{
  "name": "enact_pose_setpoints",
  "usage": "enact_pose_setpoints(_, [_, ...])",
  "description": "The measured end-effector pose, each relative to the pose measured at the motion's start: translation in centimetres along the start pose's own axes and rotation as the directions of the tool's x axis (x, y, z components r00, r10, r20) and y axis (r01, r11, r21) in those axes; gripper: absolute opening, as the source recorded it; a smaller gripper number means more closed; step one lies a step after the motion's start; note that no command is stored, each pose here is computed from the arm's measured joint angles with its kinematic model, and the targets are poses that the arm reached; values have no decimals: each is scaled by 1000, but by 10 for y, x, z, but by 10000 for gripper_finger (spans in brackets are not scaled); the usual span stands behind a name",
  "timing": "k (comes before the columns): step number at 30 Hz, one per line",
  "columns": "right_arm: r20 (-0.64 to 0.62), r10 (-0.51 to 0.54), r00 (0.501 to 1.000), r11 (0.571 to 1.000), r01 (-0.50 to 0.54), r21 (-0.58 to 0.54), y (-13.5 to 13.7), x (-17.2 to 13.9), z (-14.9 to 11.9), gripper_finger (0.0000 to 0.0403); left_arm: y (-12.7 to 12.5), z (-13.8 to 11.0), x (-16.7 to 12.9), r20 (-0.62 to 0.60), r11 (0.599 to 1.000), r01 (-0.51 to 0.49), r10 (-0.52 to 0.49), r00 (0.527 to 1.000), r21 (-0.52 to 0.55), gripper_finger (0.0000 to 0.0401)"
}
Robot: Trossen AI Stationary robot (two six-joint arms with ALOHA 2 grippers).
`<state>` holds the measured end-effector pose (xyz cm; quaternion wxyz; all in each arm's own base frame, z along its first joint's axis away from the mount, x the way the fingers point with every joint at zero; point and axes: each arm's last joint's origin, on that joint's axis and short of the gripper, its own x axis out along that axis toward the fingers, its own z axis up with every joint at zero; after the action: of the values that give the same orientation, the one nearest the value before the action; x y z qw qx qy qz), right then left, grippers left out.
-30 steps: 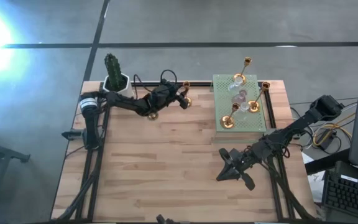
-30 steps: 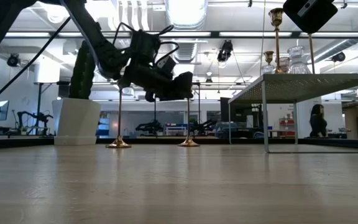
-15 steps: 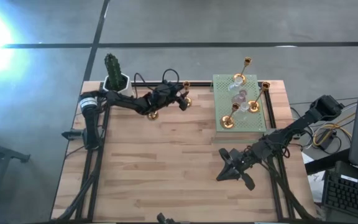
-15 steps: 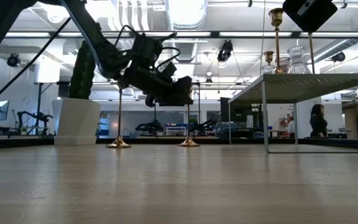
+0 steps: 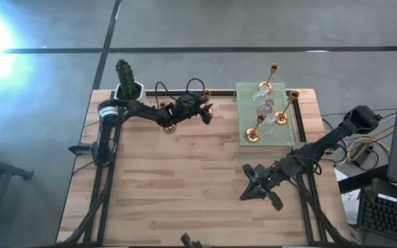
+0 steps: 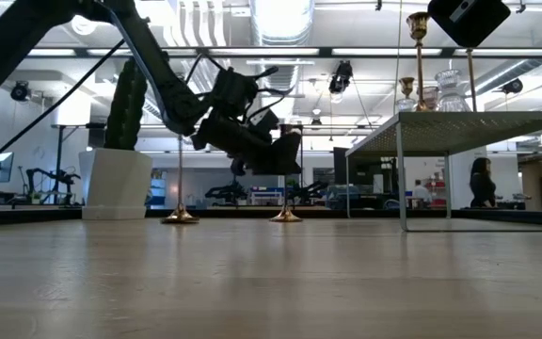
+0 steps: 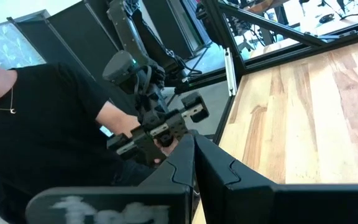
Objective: Pick & Place candle stick holders
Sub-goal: Put the gold candle holder on the shelf
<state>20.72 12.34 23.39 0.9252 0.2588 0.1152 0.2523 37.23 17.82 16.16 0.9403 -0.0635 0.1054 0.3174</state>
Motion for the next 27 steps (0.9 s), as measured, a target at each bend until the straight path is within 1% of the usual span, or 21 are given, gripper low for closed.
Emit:
enact_pose_setpoints(3, [1, 3, 1000, 1000, -3, 5, 1, 0, 0, 8, -1, 3, 2, 18, 1000, -1, 1, 1000, 12, 106])
enact_pose_setpoints(6, [1, 4, 1000, 1000, -4, 5, 1, 0, 0, 8, -1, 5, 1, 21, 1000, 4, -5, 1000, 23, 29])
enact_pose_setpoints(7, [-1, 2, 1000, 1000, -2, 4, 1, 0, 0, 8, -1, 6, 0, 21, 1000, 11, -12, 1000, 22, 19])
enact_pose_setpoints(11, [-1, 2, 1000, 1000, -2, 0, 1, 0, 0, 8, -4, 12, -4, 22, 999, 25, -25, 999, 22, 17])
enact_pose_setpoints(16, [-1, 2, 1000, 1000, -2, -2, 1, 0, 0, 8, -8, 21, -10, 24, 996, 80, -81, 996, 27, 17])
enact_pose_setpoints(19, [-1, 2, 1000, 1000, -2, -3, 1, 0, 0, 8, -10, 34, -17, 57, 994, 109, -110, 992, 19, 17])
enact_pose_setpoints(23, [-1, 2, 1000, 1000, -2, -3, 1, 0, 0, 8, -11, 54, -29, 98, 992, 124, -124, 987, 14, 17])
enact_pose_setpoints(27, [-1, 2, 1000, 1000, -2, -3, 0, 0, 0, 8, -13, 85, -40, 117, 984, 176, -179, 977, 34, 17])
